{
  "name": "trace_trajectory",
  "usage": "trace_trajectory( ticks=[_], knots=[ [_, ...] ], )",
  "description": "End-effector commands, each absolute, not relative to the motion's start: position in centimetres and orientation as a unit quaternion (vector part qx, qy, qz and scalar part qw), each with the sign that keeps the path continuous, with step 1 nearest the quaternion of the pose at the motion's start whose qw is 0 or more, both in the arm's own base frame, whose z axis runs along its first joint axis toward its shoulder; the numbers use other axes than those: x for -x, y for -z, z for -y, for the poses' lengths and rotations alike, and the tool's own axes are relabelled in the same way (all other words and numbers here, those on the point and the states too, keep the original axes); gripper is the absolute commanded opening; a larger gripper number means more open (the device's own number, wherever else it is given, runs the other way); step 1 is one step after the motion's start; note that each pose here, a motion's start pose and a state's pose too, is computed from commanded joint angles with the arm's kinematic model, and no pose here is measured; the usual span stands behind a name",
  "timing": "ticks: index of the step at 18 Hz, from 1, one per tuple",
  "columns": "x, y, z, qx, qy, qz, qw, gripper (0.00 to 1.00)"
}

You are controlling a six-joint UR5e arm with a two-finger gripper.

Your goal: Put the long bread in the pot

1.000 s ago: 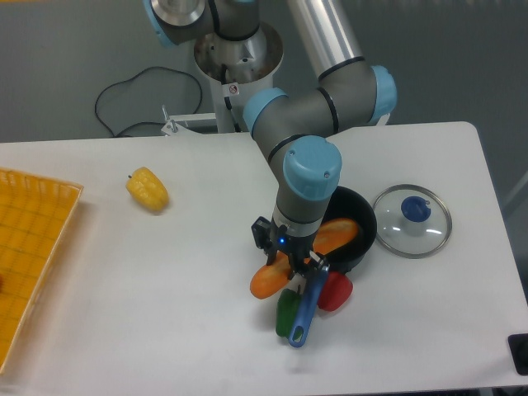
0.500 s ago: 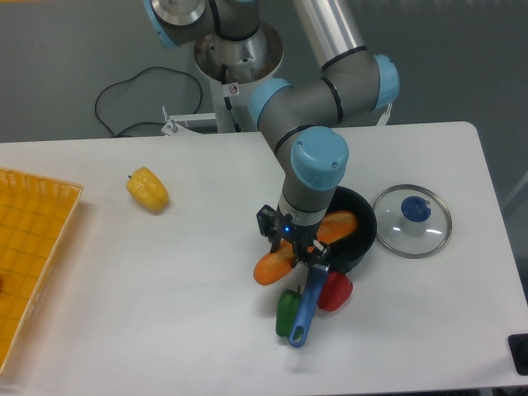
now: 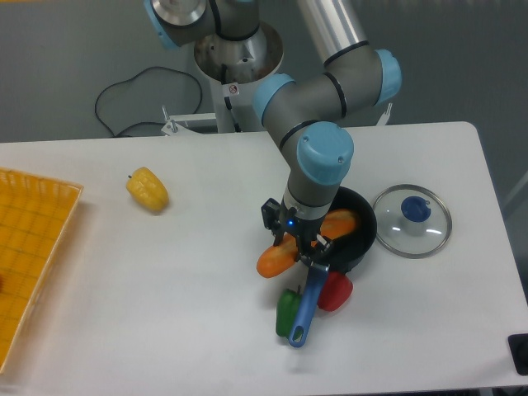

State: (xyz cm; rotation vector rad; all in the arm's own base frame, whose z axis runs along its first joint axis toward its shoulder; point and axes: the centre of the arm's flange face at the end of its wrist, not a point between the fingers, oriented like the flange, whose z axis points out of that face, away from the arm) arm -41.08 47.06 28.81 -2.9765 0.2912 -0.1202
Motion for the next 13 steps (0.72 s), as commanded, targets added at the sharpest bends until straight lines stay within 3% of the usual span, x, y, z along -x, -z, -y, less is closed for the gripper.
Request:
trace_trajectory(
  ticks=[2, 3, 5, 13],
  knots=[
    [41.2, -28.9, -47.0, 0.992, 0.042, -0.096, 0.073, 0.58],
    [41.2, -29.0, -47.0, 0.992, 0.043, -0.096, 0.072, 0.66],
    [41.6, -29.4, -47.0, 0.991, 0.051, -0.092, 0.084, 1.00],
    [41.5, -32.6, -47.2, 0.989, 0.038, -0.094, 0.110, 1.00]
  ],
)
